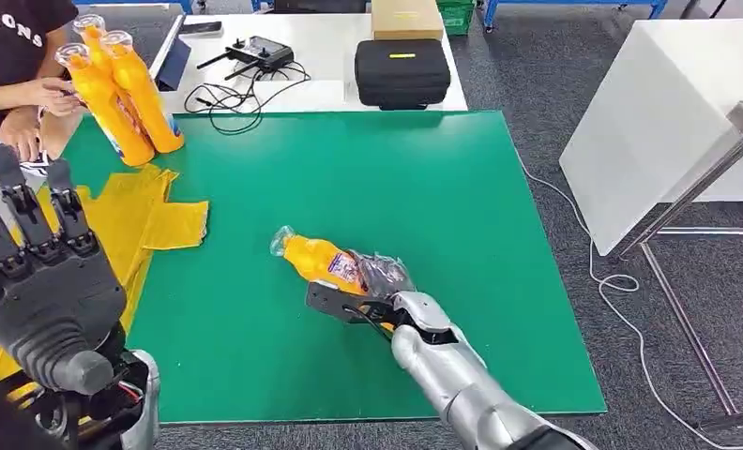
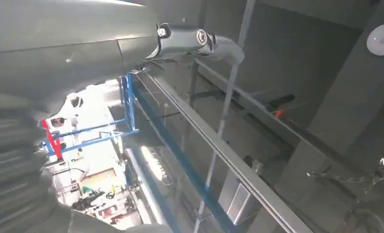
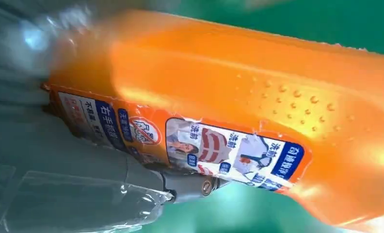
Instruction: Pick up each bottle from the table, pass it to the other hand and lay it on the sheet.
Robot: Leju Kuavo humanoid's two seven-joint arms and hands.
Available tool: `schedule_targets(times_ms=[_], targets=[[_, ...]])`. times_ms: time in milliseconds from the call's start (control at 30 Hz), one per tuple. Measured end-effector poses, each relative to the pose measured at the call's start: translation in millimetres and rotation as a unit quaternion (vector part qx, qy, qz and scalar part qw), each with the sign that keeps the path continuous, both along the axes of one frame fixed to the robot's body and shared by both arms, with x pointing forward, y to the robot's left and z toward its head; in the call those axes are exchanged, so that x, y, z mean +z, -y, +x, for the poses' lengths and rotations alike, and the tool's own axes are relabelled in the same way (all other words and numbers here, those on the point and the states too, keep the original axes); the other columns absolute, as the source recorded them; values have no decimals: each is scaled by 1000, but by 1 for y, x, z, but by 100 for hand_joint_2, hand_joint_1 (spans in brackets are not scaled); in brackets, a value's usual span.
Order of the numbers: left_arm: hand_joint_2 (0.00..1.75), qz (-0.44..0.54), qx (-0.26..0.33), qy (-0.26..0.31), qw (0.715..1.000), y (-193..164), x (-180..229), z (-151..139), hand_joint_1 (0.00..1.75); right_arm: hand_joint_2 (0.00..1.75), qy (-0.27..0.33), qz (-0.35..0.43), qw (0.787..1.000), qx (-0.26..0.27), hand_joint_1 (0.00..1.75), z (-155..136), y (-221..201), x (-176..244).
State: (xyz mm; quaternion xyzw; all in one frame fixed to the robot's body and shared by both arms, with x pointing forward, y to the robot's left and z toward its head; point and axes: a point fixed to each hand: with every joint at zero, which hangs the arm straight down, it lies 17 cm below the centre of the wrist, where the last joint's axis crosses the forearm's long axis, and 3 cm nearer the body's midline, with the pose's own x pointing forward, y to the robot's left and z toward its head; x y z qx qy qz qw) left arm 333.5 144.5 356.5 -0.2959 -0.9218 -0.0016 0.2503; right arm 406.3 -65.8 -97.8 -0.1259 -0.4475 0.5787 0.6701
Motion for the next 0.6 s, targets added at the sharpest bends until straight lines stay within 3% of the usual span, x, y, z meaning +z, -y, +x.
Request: schedule_targets(times_ms=[100,200,267,367,467,600], targets=[[175,12,18,-7,1000,0,-4,3,0,175,28,74,997,-22,175,10,-9,18],[175,48,62,-25,997,3,-17,14,0,175,101,180,977,-58,175,35,-14,61],[175,94,95,-61,989,12,-40,30,0,175,164,259,946,-108,175,60,-3,104],[175,126,74,-124,981,27,-70,50,0,175,224,309,909,-169,175,78,22,146],[175,157,48,-195,967,43,-105,74,0,175,281,356,869,-199,175,80,42,183],[175,144,6,-247,958,57,-132,93,0,175,369,401,811,-213,175,69,63,235]])
